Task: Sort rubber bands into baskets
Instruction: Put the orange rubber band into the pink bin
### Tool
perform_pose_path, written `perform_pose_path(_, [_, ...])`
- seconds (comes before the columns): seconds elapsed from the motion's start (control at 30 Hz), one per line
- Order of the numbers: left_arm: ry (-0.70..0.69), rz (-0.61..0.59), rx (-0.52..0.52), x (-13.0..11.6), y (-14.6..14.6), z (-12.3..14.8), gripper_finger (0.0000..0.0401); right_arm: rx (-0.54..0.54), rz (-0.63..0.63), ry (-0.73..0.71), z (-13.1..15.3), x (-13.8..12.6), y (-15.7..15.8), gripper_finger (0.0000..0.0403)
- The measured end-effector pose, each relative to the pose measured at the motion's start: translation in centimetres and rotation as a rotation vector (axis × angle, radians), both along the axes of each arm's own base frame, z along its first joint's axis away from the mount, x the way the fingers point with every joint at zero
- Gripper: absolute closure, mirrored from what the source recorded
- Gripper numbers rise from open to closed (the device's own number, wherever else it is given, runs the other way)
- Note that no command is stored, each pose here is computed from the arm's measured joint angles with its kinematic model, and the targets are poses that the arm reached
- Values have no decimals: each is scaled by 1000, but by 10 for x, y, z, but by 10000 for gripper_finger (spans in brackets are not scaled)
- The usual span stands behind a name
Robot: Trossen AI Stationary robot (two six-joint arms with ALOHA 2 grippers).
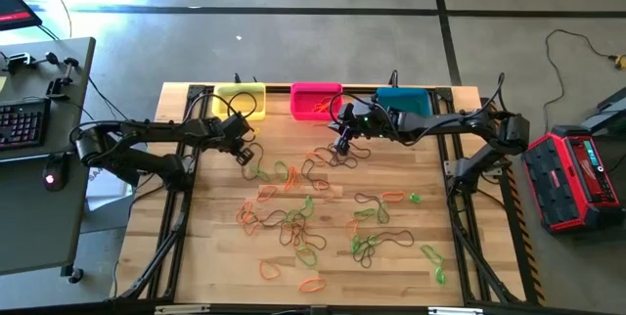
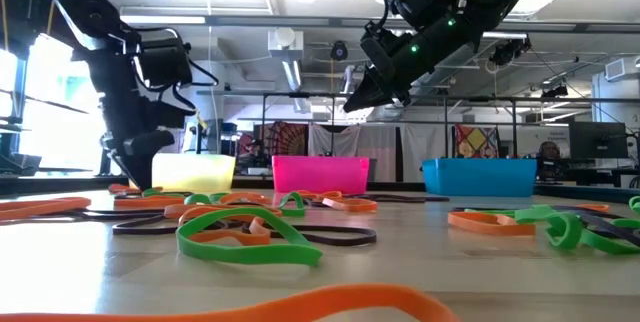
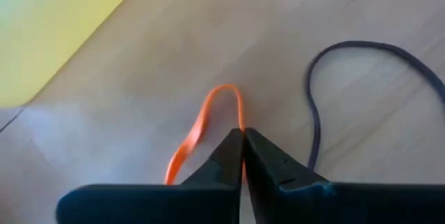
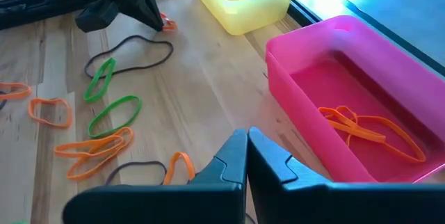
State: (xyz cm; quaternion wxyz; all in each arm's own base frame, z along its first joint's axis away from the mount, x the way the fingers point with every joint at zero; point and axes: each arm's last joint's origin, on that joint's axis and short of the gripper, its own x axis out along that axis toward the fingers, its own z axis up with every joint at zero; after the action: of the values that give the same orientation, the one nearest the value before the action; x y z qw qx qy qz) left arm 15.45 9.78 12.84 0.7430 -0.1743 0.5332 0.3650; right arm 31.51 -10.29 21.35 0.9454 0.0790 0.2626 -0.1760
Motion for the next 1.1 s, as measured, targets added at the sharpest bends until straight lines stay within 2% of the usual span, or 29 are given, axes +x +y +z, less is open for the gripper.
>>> perform_pose_path(0.33, [-104, -147, 27, 29, 2, 31, 400, -37, 46, 45, -3, 0, 5, 403])
perform_pose_path(0.53, [-220, -199, 58, 49, 6, 61, 401, -66, 7, 48, -3, -1, 1, 403])
perform_pose_path(0.8, [-356, -267, 134, 72, 16, 103, 401, -69, -11, -43, -29, -15, 5, 403])
perform_pose_path(0.93, [-377, -316, 136, 86, 25, 114, 401, -47, -33, -99, -41, -24, 8, 403])
perform_pose_path(1.1, [-346, -362, 132, 112, 46, 114, 401, -28, -44, -109, -48, -29, 9, 403])
